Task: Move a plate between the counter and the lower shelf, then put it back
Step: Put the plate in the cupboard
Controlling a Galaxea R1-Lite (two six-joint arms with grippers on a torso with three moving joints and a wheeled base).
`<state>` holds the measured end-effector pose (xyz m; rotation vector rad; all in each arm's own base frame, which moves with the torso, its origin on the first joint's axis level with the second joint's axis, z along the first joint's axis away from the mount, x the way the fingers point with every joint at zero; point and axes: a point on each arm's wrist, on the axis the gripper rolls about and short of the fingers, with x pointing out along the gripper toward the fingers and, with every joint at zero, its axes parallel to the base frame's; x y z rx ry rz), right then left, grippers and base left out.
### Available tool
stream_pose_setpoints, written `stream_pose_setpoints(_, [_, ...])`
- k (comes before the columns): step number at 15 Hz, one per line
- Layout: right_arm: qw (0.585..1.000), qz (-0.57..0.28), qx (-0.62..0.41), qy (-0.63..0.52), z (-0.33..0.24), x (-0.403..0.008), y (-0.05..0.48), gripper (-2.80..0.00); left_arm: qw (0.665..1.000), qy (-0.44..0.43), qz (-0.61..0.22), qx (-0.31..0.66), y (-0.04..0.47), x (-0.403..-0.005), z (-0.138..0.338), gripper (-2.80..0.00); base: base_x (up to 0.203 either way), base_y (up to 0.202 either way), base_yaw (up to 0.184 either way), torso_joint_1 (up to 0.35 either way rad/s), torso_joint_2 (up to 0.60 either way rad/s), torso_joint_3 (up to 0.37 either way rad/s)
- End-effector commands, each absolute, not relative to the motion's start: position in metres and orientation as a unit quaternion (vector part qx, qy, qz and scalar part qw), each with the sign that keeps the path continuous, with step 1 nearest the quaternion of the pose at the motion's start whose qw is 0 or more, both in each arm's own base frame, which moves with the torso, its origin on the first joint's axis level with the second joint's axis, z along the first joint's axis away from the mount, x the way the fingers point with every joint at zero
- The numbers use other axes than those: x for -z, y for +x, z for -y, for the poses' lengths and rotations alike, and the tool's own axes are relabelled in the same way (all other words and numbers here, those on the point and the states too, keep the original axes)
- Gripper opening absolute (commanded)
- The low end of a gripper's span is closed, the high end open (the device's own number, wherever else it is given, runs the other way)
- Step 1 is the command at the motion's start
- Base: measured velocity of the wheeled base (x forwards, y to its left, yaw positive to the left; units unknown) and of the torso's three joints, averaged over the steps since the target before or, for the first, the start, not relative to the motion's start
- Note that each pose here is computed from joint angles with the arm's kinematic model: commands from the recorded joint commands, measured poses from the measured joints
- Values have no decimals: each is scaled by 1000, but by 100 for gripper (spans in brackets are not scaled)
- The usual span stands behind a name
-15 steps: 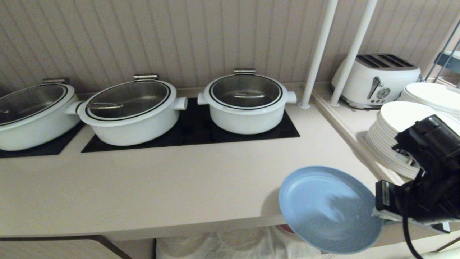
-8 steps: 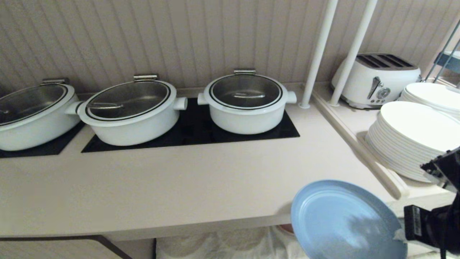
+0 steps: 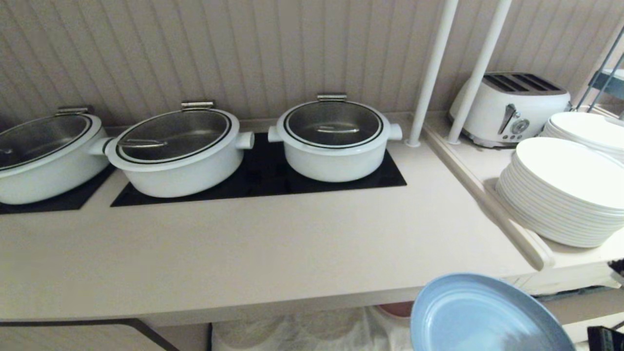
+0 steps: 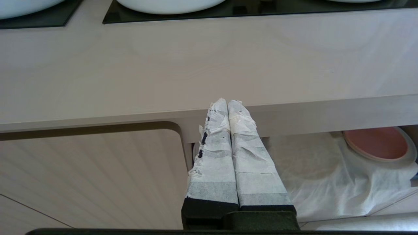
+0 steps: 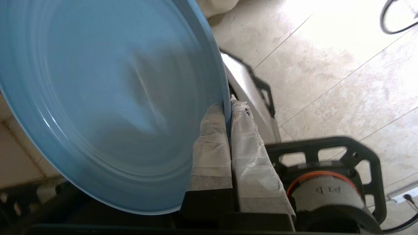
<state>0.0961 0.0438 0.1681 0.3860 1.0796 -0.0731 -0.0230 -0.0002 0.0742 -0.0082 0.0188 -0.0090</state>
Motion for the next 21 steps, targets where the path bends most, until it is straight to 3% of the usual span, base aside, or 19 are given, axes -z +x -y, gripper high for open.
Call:
stream_pose_setpoints(1, [843,-499,10,201,-38,-171,82,-280,1000,-4,-9,5,-23,-74,0,-280,0,0,0,0,0,0])
stream_pose_setpoints(21, [823,-554,-30,123,-28,-154,58,-280,1000,-5,-9,5,-23,-74,0,-280,0,0,0,0,0,0])
